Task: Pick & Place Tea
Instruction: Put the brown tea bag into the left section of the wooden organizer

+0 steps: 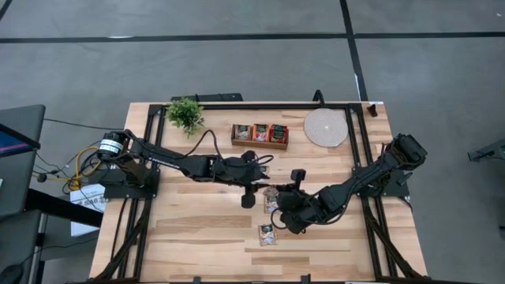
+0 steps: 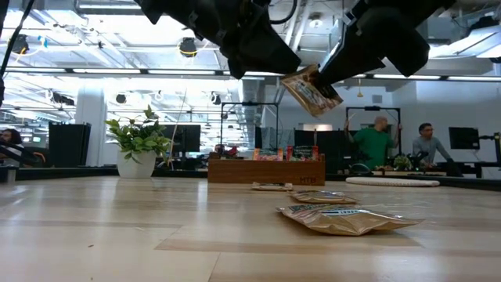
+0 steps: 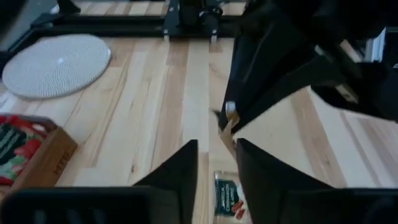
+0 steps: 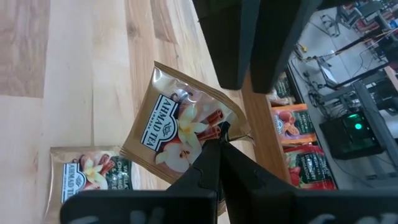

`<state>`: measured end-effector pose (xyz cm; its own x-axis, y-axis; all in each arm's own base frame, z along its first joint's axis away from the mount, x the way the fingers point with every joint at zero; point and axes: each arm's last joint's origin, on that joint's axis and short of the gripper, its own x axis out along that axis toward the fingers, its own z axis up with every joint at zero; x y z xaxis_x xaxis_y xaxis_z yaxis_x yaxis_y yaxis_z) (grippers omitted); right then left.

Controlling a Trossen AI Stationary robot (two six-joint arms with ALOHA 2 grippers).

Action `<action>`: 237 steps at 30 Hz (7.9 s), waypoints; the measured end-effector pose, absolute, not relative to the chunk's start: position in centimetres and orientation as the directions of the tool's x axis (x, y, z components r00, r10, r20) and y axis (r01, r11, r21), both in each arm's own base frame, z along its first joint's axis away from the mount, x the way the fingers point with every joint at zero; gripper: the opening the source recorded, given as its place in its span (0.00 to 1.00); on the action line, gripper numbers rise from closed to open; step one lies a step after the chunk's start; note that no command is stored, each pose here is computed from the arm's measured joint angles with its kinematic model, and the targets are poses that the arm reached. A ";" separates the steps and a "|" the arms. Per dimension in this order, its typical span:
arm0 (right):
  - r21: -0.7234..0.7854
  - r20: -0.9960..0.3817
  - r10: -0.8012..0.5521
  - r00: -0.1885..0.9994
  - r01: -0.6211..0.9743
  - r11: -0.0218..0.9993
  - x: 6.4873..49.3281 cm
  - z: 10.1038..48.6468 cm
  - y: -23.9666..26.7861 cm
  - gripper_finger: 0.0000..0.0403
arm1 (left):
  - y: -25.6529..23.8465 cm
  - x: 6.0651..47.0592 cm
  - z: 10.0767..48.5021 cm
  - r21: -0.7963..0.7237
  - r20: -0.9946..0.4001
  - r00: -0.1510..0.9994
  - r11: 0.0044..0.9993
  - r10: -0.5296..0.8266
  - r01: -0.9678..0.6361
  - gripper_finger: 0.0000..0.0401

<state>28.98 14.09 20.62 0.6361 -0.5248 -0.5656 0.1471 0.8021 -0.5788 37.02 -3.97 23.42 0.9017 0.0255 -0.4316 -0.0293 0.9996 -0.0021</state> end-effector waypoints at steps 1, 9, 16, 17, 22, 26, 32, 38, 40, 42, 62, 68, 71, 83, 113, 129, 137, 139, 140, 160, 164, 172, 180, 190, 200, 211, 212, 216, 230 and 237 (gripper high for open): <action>-0.577 -0.564 -0.522 0.640 0.148 0.804 29.0 20.7 14.1 0.00 | -4.0 37.1 23.5 -0.001 -0.425 0.905 1.000 0.021 -0.023 0.28; -0.572 -0.559 -0.519 0.646 0.153 0.806 29.1 20.7 14.2 0.00 | -4.1 37.1 23.4 -0.011 -0.424 0.906 1.000 -0.001 -0.004 0.36; -0.573 -0.550 -0.512 0.660 0.148 0.806 29.3 20.8 14.3 0.00 | -4.1 37.8 21.7 -0.008 -0.451 0.892 1.000 0.009 -0.013 0.36; -0.573 -0.549 -0.512 0.660 0.149 0.806 29.3 20.8 14.3 0.00 | -4.1 37.8 21.8 -0.006 -0.447 0.894 1.000 0.012 -0.016 0.36; -0.576 -0.545 -0.516 0.660 0.152 0.803 29.3 20.8 14.3 0.00 | -3.6 37.9 22.3 -0.016 -0.411 0.911 0.999 0.030 -0.040 0.36; -0.575 -0.547 -0.515 0.660 0.151 0.804 29.3 20.9 14.3 0.00 | -3.5 37.9 22.4 -0.025 -0.411 0.911 0.999 0.032 -0.047 0.34; -0.575 -0.548 -0.514 0.660 0.149 0.805 29.3 20.8 14.3 0.00 | -3.6 37.9 22.2 -0.033 -0.419 0.908 0.999 0.008 -0.024 0.14; -0.573 -0.548 -0.513 0.661 0.151 0.806 29.3 20.8 14.3 0.00 | -3.6 38.0 22.2 -0.026 -0.418 0.908 0.999 0.006 -0.018 0.01; -0.570 -0.551 -0.510 0.661 0.148 0.808 29.3 20.8 14.3 0.00 | -3.6 38.0 22.2 -0.021 -0.420 0.908 1.000 0.007 -0.018 0.00; -0.564 -0.559 -0.501 0.661 0.140 0.814 29.3 20.8 14.3 0.00 | -3.6 37.9 22.1 0.000 -0.425 0.905 1.000 0.023 -0.025 0.00; -0.576 -0.617 -0.551 0.562 0.153 0.803 28.0 20.1 13.6 0.24 | -1.6 33.9 17.9 0.209 -0.579 0.746 0.944 0.329 -0.254 0.00; -0.549 -0.641 -0.561 0.524 0.196 0.812 27.4 19.9 13.5 0.24 | 1.6 29.8 19.6 0.167 -0.370 0.809 0.889 0.457 -0.426 0.00; -0.535 -0.646 -0.550 0.529 0.200 0.821 27.4 19.9 13.6 0.24 | 4.0 27.3 20.2 0.110 -0.248 0.801 0.838 0.544 -0.535 0.00; -0.504 -0.638 -0.537 0.552 0.228 0.833 27.8 20.0 13.7 0.24 | 8.7 25.6 16.6 -0.082 -0.052 0.807 0.803 0.588 -0.590 0.00; -0.487 -0.656 -0.512 0.554 0.208 0.848 27.8 20.0 13.9 0.24 | 11.9 28.8 11.9 -0.060 -0.232 0.687 0.695 0.688 -0.716 0.00; -0.482 -0.654 -0.510 0.558 0.212 0.850 27.8 20.0 13.9 0.24 | 11.8 28.6 11.5 -0.035 -0.273 0.678 0.697 0.683 -0.716 0.00; -0.482 -0.654 -0.510 0.558 0.212 0.850 27.8 20.0 13.9 0.24 | 11.8 28.7 11.5 -0.039 -0.275 0.691 0.710 0.668 -0.703 0.08; -0.482 -0.654 -0.510 0.558 0.212 0.850 27.8 20.0 13.9 0.24 | 11.8 28.7 11.5 -0.040 -0.275 0.692 0.711 0.668 -0.702 0.13; -0.482 -0.654 -0.510 0.558 0.212 0.850 27.8 20.0 13.9 0.24 | 11.8 28.7 11.5 -0.040 -0.275 0.692 0.711 0.667 -0.702 0.16; -0.484 -0.654 -0.511 0.558 0.211 0.849 27.8 20.0 13.9 0.24 | 10.6 28.4 15.2 0.138 -0.181 0.662 0.685 0.727 -0.715 0.36; -0.484 -0.654 -0.511 0.558 0.211 0.849 27.8 20.0 13.9 0.24 | 9.8 28.5 16.1 0.072 -0.159 0.708 0.723 0.688 -0.687 0.36; -0.493 -0.657 -0.516 0.549 0.205 0.846 27.7 19.9 13.8 0.24 | 4.5 29.7 15.7 -0.068 -0.280 0.955 0.990 0.099 -0.123 0.36; -0.486 -0.655 -0.513 0.555 0.211 0.848 27.8 20.0 13.8 0.24 | 2.9 30.2 15.5 -0.158 -0.377 0.916 0.964 0.141 -0.213 0.36; -0.328 -0.791 -0.402 0.462 0.234 0.915 30.0 19.7 9.5 0.24 | 2.6 30.9 15.5 -0.162 -0.558 0.808 0.930 0.188 -0.329 0.36; -0.142 -0.837 -0.236 0.493 0.221 0.965 33.1 19.7 1.7 0.24 | 2.1 28.8 13.1 0.033 -0.650 0.699 0.930 0.298 -0.366 0.36; -0.126 -0.868 -0.228 0.442 0.248 0.961 34.7 16.2 -1.2 0.24 | 1.3 24.0 13.3 -0.058 -0.525 0.798 0.923 0.297 -0.381 0.36; -0.124 -0.871 -0.226 0.437 0.251 0.960 35.0 16.0 -1.4 0.24 | 1.3 23.4 13.5 -0.066 -0.517 0.803 0.921 0.298 -0.385 0.36; -0.133 -0.892 -0.234 0.388 0.270 0.954 36.0 15.5 -2.4 0.24 | 1.1 22.4 14.2 -0.097 -0.484 0.828 0.923 0.284 -0.373 0.36; -0.120 -0.953 -0.191 0.236 0.286 0.951 38.1 13.7 -4.5 0.24 | 0.2 20.9 14.0 -0.124 -0.484 0.838 0.929 0.251 -0.349 0.36; -0.113 -0.955 -0.181 0.235 0.279 0.954 38.1 13.5 -4.3 0.24 | 0.1 21.0 14.0 -0.127 -0.478 0.843 0.931 0.246 -0.343 0.36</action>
